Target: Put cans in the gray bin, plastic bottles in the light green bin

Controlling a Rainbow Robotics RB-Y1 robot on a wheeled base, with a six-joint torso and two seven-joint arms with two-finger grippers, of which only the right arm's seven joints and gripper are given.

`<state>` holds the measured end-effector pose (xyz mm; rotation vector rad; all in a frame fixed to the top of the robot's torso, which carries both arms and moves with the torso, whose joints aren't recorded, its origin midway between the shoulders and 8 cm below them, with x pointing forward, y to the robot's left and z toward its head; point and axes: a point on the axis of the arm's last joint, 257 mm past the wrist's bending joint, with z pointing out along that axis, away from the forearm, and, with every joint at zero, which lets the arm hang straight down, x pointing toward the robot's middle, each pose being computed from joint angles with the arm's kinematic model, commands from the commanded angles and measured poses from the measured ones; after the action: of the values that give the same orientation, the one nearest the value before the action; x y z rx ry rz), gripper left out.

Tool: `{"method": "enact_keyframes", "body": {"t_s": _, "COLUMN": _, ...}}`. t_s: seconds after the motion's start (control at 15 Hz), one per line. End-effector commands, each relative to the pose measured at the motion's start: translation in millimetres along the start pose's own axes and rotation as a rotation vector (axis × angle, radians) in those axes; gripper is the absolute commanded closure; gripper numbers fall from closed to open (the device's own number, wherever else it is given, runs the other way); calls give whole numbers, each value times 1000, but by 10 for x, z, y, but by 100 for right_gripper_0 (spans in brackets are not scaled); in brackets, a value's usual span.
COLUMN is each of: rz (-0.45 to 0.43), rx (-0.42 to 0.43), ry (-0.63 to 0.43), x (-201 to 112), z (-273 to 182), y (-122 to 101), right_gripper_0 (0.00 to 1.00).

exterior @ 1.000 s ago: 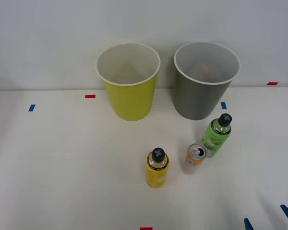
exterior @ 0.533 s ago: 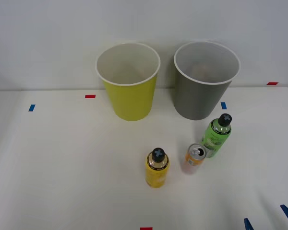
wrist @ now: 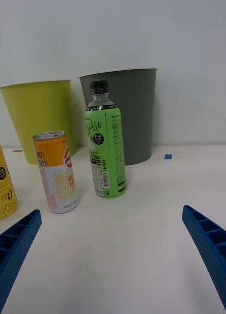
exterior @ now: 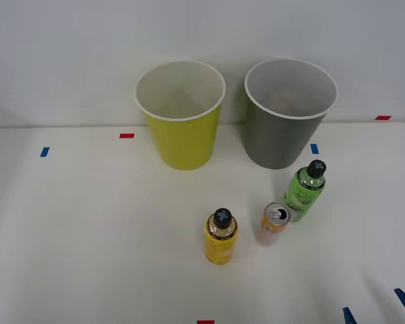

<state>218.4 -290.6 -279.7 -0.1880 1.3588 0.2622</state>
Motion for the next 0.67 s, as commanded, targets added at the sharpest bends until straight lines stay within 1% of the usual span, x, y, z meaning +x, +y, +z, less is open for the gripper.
{"method": "enact_keyframes", "body": {"t_s": 0.07, "rz": 0, "rx": 0, "ry": 0, "x": 0, "z": 0, "y": 0, "right_gripper_0": 0}}
{"method": "enact_keyframes", "body": {"t_s": 0.67, "rz": 0, "rx": 0, "ry": 0, "x": 0, "z": 0, "y": 0, "right_gripper_0": 0}}
